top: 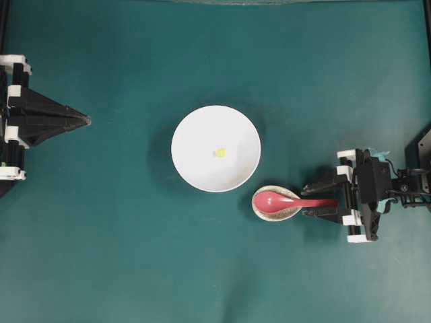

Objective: Scoop the yellow hexagonal prism block from the bowl with a spoon using the right arm.

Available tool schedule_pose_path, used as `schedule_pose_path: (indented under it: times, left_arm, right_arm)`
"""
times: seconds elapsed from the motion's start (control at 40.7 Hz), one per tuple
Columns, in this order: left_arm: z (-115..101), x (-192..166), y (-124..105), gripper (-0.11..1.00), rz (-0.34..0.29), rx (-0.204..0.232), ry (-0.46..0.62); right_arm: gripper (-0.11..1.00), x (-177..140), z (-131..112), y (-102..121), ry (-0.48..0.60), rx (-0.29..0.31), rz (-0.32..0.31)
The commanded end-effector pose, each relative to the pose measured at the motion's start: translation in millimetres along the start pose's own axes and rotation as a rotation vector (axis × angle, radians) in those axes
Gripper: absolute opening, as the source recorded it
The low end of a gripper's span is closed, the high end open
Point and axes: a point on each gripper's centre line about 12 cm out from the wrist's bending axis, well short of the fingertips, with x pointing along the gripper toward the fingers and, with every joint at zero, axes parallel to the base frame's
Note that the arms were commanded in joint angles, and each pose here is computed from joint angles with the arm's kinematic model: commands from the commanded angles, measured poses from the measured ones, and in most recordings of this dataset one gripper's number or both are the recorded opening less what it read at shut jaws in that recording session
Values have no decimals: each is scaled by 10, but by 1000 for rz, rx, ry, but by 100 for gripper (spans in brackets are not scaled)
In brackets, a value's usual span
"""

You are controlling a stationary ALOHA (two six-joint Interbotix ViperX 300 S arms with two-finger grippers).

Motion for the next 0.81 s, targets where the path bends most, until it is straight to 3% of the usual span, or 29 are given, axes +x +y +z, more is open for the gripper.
schedule_pose_path:
  times: [0.0,0.246,0.786]
  left_arm:
    - [75,22,8,-1,2,3,-18]
    - [77,20,8,-1,2,3,-20]
    - [77,20,8,-1,2,3,-20]
  right_arm:
    - [52,16,50,17,-25,6,3]
    - [52,-26,6,-12,-19,-1,-2]
    - [52,-50,-68,1,-169,-3,8]
